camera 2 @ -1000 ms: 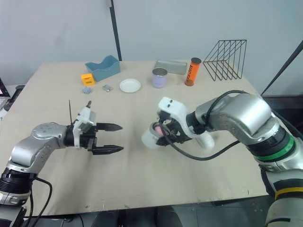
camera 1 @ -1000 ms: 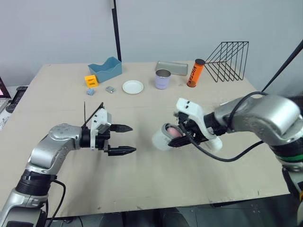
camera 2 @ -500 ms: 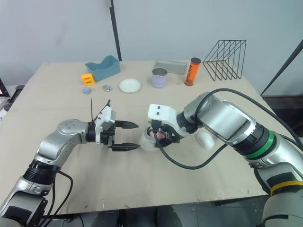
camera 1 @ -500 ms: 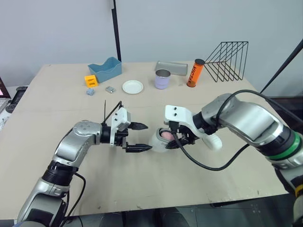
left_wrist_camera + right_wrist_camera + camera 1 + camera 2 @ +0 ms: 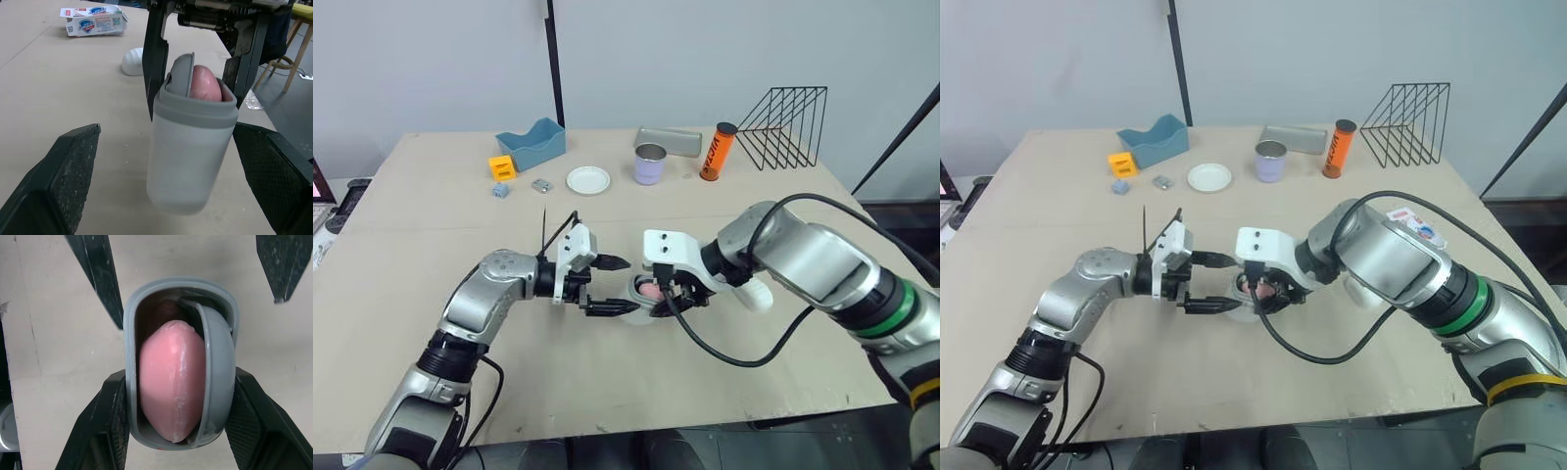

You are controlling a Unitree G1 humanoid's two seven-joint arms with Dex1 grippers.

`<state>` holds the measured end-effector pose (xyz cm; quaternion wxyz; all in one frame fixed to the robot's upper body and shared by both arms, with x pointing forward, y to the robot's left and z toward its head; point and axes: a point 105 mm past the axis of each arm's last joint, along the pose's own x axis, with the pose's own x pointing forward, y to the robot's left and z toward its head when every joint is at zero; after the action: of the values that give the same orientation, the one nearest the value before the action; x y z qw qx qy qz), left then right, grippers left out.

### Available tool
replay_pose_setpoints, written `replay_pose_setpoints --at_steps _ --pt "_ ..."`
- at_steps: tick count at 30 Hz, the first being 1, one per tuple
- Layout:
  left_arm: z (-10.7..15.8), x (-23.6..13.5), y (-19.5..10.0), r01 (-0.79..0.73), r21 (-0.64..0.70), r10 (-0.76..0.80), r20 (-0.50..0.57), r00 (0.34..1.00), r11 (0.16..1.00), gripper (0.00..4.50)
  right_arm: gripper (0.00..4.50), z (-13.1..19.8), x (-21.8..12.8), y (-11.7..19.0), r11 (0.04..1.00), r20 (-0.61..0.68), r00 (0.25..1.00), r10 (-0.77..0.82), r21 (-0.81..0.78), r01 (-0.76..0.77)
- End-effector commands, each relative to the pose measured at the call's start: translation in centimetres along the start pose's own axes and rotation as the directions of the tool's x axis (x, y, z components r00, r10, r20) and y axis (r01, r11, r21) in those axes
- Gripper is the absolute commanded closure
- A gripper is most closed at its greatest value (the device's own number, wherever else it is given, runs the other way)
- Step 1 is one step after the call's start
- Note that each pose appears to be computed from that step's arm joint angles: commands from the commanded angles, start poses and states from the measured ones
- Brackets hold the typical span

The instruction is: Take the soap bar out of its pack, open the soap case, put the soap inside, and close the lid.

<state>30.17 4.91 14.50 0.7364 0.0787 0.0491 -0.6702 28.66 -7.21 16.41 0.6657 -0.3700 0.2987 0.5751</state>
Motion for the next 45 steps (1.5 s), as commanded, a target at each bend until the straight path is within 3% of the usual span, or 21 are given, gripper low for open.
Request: replay_pose_setpoints --at_steps 1,33,34,36,38,45 --pt "1.38 0.6 -0.45 0.025 0.053 -0.026 0.021 0.999 0.998 0.0 2.45 0.89 -0.58 -0.07 0.999 0.011 1.0 -0.018 -0.032 0.018" --pt "0.72 1.21 -1.33 0.088 0.072 -0.084 -0.054 0.995 0.994 0.0 2.45 1.53 -0.35 -0.29 0.999 0.001 1.0 -0.015 -0.048 0.015" --pt "0.74 1.21 -1.35 0.088 0.072 -0.084 -0.052 0.995 0.994 0.41 2.45 1.54 -0.34 -0.29 0.999 0.001 1.0 -0.015 -0.049 0.015" --pt "0.77 1.21 -1.34 0.086 0.073 -0.083 -0.049 0.995 0.994 0.56 2.45 1.56 -0.31 -0.28 0.999 0.001 1.0 -0.015 -0.05 0.015" --pt "0.8 1.19 -1.32 0.084 0.076 -0.08 -0.047 0.996 0.994 1.28 2.45 1.51 -0.25 -0.28 0.999 0.0 1.0 -0.015 -0.052 0.015" --pt "0.88 1.06 -1.12 0.074 0.086 -0.07 -0.048 0.996 0.994 1.28 2.45 1.28 -0.1 0.0 0.998 -0.005 1.0 -0.006 -0.063 0.006"
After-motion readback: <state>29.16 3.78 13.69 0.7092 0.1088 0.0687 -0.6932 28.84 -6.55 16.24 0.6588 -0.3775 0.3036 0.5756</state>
